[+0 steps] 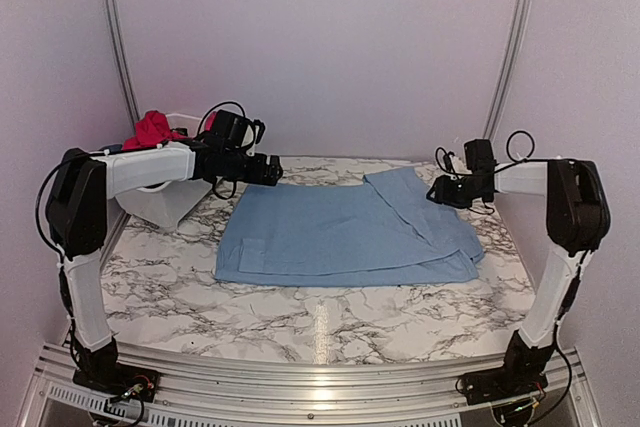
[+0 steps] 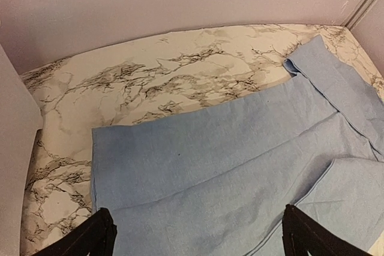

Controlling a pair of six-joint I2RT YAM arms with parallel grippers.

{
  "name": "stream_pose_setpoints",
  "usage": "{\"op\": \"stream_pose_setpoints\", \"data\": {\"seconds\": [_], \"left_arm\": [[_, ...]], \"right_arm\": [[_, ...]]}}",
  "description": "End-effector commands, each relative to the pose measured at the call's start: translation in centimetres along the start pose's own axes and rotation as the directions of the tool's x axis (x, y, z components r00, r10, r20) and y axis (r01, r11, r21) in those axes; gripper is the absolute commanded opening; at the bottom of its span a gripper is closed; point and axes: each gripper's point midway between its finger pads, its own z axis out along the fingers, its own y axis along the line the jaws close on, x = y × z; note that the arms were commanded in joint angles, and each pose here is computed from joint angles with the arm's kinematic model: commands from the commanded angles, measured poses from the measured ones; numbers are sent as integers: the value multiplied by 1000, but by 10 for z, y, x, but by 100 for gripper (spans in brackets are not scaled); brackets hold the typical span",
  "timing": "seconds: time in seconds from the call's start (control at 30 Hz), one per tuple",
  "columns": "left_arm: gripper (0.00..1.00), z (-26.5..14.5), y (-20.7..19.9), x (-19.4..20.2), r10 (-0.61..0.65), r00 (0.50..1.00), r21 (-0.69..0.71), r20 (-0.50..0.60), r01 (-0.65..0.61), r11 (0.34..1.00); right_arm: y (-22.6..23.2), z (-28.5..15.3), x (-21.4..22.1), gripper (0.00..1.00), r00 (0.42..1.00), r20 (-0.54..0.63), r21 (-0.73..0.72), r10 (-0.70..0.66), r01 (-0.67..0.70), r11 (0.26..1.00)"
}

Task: Fold and stack the mixed laundry pile
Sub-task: Pick up the 1/3-folded shirt from the center of the board.

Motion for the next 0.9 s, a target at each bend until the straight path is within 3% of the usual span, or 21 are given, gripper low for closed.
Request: {"op": "stream_pose_setpoints", "data": {"seconds": [0.0, 0.23, 0.7, 0.87], "left_arm": [[99, -4, -8, 8, -17, 999, 50, -32, 18, 999], [99, -6, -19, 10, -14, 999, 79, -29, 17, 997], [99, -14, -18, 8, -8, 1000, 66, -11, 9, 998], [99, -12, -18, 8, -10, 1000, 66, -10, 10, 998]], "right_arm": [[7, -59, 13, 49, 998, 54, 27, 25, -26, 999], [-36, -79, 53, 49, 994, 22, 104, 109, -111, 988], [-75, -41, 86, 47, 986, -59, 159, 157, -146, 976], [-66, -41, 80, 34, 987, -53, 109, 152, -146, 983]]}}
